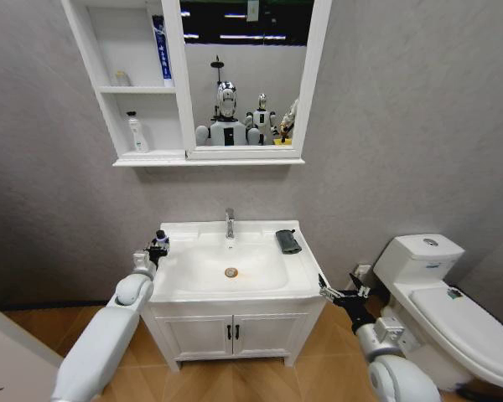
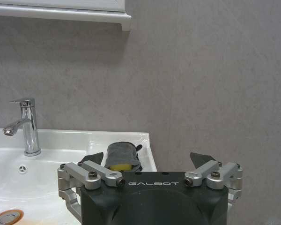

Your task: Move facial cleanser and shampoo from washbasin to cabinet, then wipe washbasin with towel.

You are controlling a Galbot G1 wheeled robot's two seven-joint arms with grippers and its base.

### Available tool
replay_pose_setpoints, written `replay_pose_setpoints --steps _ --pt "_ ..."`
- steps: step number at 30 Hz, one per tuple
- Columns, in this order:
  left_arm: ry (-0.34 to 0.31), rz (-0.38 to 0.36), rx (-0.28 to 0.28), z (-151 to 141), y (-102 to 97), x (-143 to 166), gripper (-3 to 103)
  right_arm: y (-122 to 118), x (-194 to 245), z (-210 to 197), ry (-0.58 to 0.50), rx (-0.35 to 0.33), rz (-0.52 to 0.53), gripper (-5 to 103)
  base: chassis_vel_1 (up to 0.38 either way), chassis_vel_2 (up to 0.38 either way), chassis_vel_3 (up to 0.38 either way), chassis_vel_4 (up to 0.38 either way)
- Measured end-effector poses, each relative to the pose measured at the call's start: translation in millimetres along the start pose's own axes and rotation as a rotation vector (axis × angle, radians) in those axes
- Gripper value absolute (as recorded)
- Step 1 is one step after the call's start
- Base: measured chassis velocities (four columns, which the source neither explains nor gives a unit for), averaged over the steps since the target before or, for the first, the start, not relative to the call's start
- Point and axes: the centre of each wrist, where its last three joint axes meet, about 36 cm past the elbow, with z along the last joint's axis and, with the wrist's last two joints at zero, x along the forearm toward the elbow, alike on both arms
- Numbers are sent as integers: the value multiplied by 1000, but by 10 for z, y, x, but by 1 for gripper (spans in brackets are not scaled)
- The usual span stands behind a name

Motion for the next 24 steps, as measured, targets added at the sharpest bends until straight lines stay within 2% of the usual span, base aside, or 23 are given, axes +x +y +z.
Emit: replay_pose_setpoints --steps 1,3,4,8,9,11,12,13,16,19,21,22,24 --pt "0 0 0 0 0 0 43 0 0 0 0 0 0 100 0 0 0 0" --pt "-29 12 -16 -622 52 272 43 -3 -19 8 -1 0 1 100 0 0 0 0" --pt "-29 12 -16 -622 52 272 43 -3 -19 8 -1 0 1 100 0 0 0 0" --pt "-36 48 -32 -1530 130 567 43 -4 -26 8 -3 0 2 100 0 0 0 0" --pt "-36 48 -32 -1530 130 567 43 -4 -26 8 -3 0 2 100 0 0 0 0" --pt "-46 73 -22 -1853 156 610 43 -4 -24 9 -2 1 0 100 0 0 0 0" --pt "-54 82 -12 -2003 172 610 43 -4 -24 9 -3 2 -1 100 0 0 0 0" --pt "-54 82 -12 -2003 172 610 43 -4 -24 9 -3 2 -1 100 0 0 0 0" --pt "-89 99 18 -2501 234 525 43 3 -22 3 -4 1 -2 100 0 0 0 0" --pt "-92 102 27 -2668 238 468 43 4 -18 3 -4 1 -2 100 0 0 0 0" --pt "-86 110 40 -2886 216 314 43 2 -17 4 -3 1 -2 100 0 0 0 0" --pt "-86 110 40 -2886 216 314 43 2 -17 4 -3 1 -2 100 0 0 0 0" --pt "-82 117 64 -3189 181 99 43 3 -21 -2 -3 1 -2 100 0 0 0 0"
